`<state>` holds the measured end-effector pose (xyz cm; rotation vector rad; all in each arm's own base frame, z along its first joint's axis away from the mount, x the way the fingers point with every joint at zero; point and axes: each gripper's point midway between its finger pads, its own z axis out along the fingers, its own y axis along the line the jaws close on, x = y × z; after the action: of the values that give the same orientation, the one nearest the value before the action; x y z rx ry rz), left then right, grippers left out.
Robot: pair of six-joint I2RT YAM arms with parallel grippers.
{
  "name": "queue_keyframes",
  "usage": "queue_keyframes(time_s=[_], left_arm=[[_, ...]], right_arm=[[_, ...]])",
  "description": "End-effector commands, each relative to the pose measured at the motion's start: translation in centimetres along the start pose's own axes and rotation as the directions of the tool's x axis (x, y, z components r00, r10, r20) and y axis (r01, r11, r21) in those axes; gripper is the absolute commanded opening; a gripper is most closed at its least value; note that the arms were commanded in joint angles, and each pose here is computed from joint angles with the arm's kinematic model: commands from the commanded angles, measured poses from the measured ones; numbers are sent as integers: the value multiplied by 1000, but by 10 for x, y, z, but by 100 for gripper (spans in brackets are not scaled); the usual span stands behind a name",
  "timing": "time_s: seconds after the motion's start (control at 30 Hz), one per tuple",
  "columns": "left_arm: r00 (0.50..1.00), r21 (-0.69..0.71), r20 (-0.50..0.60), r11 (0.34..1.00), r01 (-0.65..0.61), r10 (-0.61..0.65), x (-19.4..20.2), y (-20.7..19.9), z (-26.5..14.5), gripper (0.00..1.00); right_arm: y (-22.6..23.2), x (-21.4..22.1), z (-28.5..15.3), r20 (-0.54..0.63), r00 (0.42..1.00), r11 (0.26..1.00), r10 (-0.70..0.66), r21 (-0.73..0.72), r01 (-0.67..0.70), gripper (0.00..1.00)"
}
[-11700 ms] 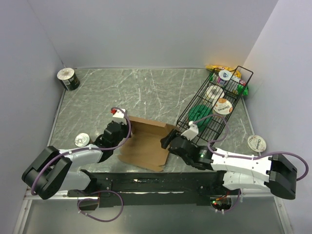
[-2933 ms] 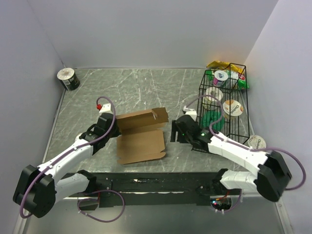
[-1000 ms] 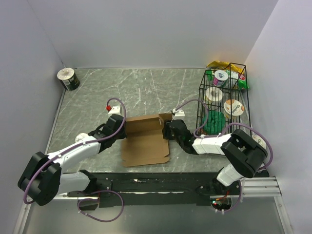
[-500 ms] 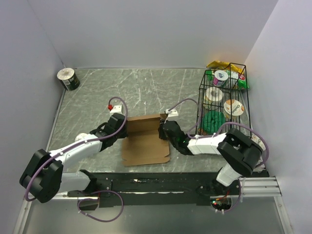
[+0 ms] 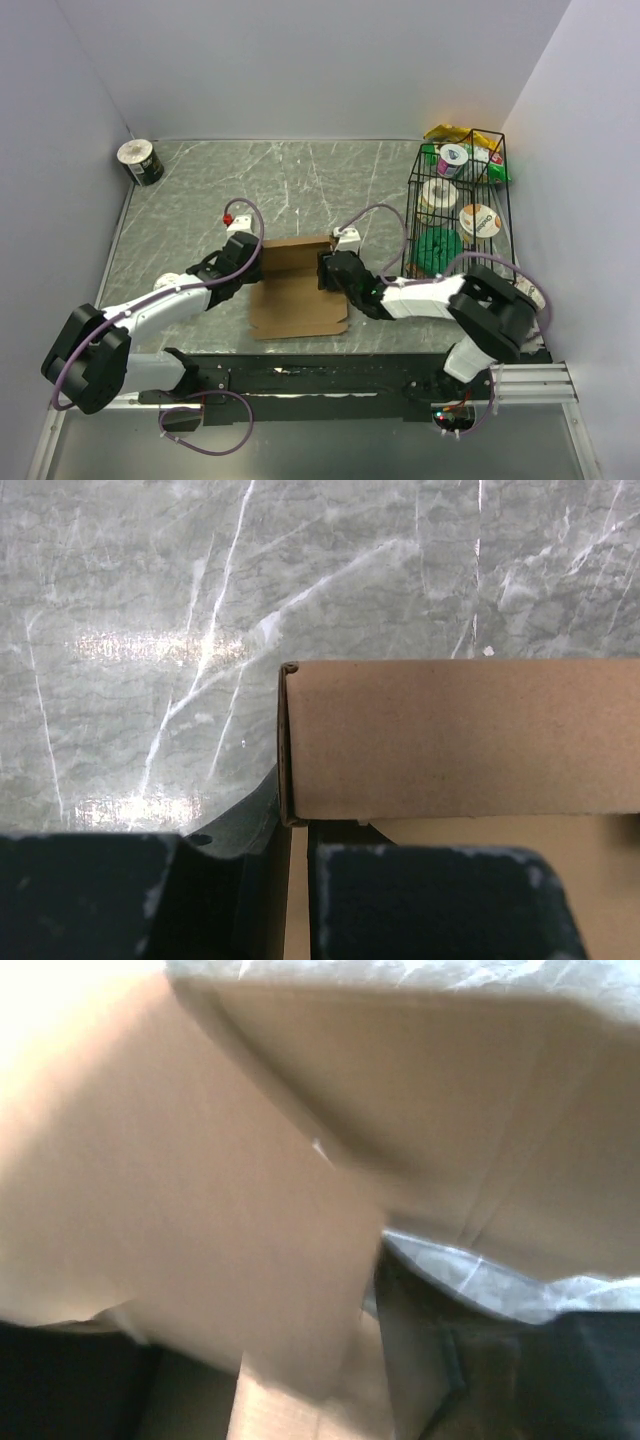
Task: Fold the paper box
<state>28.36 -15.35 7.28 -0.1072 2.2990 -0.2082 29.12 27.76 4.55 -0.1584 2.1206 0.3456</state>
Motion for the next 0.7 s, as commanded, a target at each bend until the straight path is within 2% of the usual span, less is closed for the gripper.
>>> queue_keyframes(time_s=[0.0,0.03,0.17,0.2,0.33,0.53,0.67], left_arm=[[999,31,33,999,24,-25,-21,-11,-6,3],[999,23,34,1000,16,-16,-22,-9,-5,3],[998,-9,58,1000,6,-5,-32,-5,-5,2],[998,-14,59,1000,4,-3,-33,-4,-5,2],[997,-44,69,999,-19,22,-39,0,-5,2],[996,-43,77,998,-51,54,-42,1,-6,2],[996,-32,71,998,-50,52,-39,1,-7,2]], right_arm=[[15,-14,-38,10,1000,994,-10,-108,11,71],[15,-16,-50,18,1000,991,-17,-133,19,76],[22,-6,-88,-5,995,965,-95,-244,91,79],[22,3,-97,-41,992,956,-122,-274,106,79],[22,-29,-138,23,996,935,-92,-341,94,79],[-13,-108,-163,70,997,969,44,-247,-26,79],[-48,-148,-145,71,989,982,129,-147,-117,77]])
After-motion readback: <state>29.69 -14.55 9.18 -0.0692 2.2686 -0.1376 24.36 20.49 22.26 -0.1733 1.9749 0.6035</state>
